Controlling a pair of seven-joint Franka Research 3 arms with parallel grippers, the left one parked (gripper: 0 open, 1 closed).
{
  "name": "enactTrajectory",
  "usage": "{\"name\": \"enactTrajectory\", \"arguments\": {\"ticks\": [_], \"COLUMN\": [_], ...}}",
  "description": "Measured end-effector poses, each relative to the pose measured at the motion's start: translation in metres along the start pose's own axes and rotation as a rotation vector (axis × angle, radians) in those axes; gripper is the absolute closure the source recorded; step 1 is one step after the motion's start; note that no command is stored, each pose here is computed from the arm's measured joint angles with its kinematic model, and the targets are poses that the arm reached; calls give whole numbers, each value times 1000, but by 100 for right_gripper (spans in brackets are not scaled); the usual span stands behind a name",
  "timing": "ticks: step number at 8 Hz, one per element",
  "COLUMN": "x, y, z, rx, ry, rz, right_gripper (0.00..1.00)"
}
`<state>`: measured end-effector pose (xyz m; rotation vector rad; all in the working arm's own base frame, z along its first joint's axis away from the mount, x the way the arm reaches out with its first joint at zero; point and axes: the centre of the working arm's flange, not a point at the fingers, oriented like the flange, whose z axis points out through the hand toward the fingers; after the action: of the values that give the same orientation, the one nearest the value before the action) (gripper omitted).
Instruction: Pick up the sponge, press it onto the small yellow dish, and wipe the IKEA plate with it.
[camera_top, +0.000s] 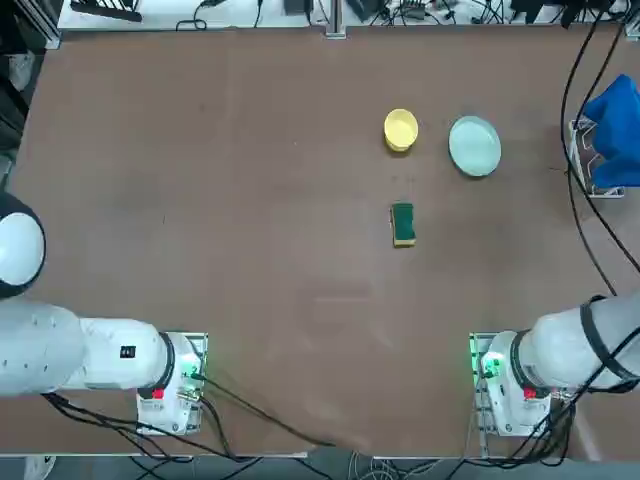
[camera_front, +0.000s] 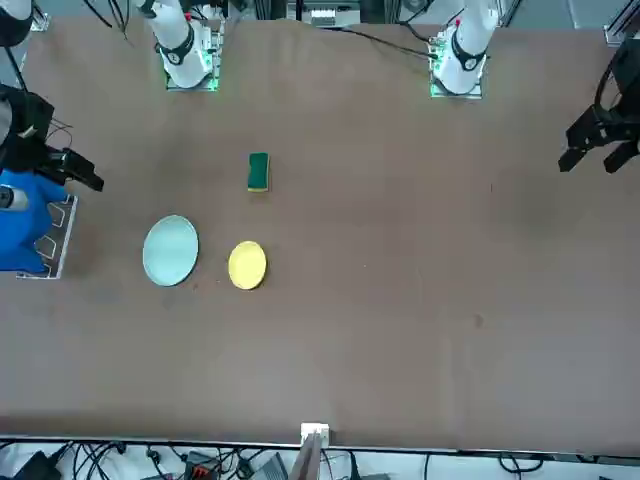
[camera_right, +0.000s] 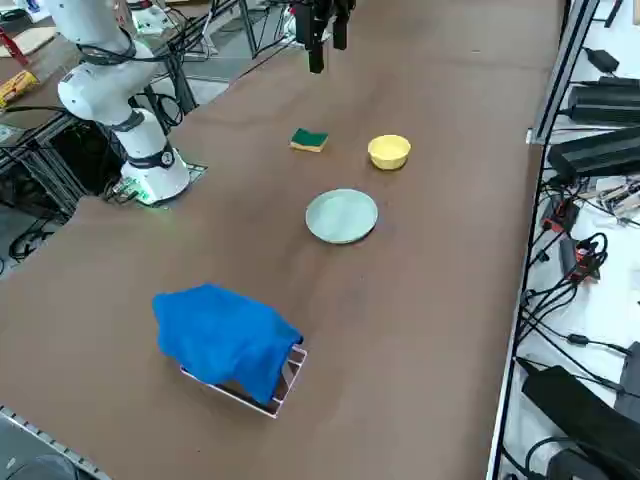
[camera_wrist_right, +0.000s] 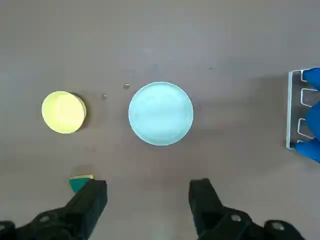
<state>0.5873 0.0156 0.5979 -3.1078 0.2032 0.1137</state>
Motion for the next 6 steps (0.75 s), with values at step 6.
{"name": "enactTrajectory", "arguments": {"ticks": [6], "x": [0], "y": [-3], "z": [4], "rx": [-2], "ry": [-13], "rz": [-5], "right_gripper": [0]}}
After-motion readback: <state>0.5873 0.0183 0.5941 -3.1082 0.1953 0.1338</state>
